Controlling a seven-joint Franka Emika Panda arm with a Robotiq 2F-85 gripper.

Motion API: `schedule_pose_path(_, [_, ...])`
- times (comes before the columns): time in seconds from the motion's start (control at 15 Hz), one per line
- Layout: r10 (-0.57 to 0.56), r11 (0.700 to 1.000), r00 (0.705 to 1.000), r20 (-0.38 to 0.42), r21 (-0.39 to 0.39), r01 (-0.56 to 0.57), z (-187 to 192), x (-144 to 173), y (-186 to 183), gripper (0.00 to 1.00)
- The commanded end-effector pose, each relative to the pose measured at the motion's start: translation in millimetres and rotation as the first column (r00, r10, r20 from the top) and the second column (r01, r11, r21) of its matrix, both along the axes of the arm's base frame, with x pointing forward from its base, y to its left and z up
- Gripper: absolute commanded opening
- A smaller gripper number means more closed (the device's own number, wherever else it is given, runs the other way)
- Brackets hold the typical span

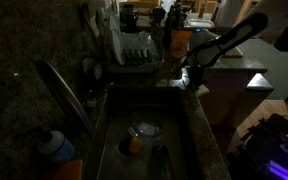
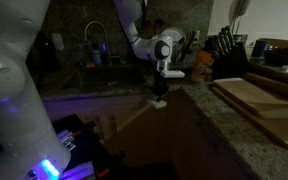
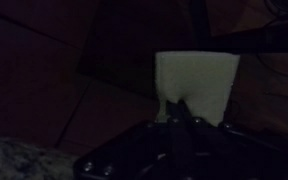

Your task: Use the sponge to scrub the counter top

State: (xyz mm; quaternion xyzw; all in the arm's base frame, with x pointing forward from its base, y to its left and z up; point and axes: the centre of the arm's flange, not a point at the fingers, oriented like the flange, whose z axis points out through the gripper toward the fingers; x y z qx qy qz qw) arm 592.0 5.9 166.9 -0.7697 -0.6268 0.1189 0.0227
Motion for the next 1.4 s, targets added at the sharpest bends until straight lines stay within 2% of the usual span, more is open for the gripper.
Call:
schedule_pose_path(0.0, [0.044,0.997,0.992,0.122,-0.073,-0.035,66.8,-2.8,-2.2,0.01])
schedule_pose_path(0.13, [0.095,0.990,0.995,0.038,-0.109,-0.091,71.4,-22.6,4.1,0.01])
schedule_pose_path(0.33, [0.094,0.991,0.994,0.050,-0.105,-0.088,71.7,-20.4,-7.8,0.01])
schedule_pose_path(0.4, [0.000,1.000,1.000,0.000,0.000,0.000,0.0,0.0,0.0,0.03])
schedule_pose_path(0.6, [0.000,1.000,1.000,0.000,0.000,0.000,0.0,0.0,0.1,0.01])
schedule_pose_path(0.67, [-0.041,0.999,0.999,0.005,-0.020,0.041,-5.3,5.3,-5.6,0.01])
schedule_pose_path(0.73, [-0.052,0.996,0.992,0.114,-0.066,0.059,11.4,7.0,-9.5,0.01])
schedule_pose_path(0.8, [-0.022,0.997,0.991,0.132,-0.066,0.031,32.0,6.5,-10.7,0.01])
schedule_pose_path(0.87, [0.084,0.989,0.993,0.081,-0.125,-0.074,65.6,-0.2,-9.2,0.01])
schedule_pose_path(0.93, [0.141,0.976,0.988,0.062,-0.178,-0.128,90.5,-1.7,-7.9,0.01])
schedule_pose_path(1.13, [0.243,0.929,0.961,0.130,-0.316,-0.192,163.1,27.9,-27.5,0.01])
schedule_pose_path(1.2, [0.242,0.922,0.949,0.204,-0.354,-0.159,184.6,31.7,-35.1,0.01])
schedule_pose_path(1.33, [0.184,0.934,0.925,0.334,-0.354,-0.058,227.6,36.6,-43.2,0.01])
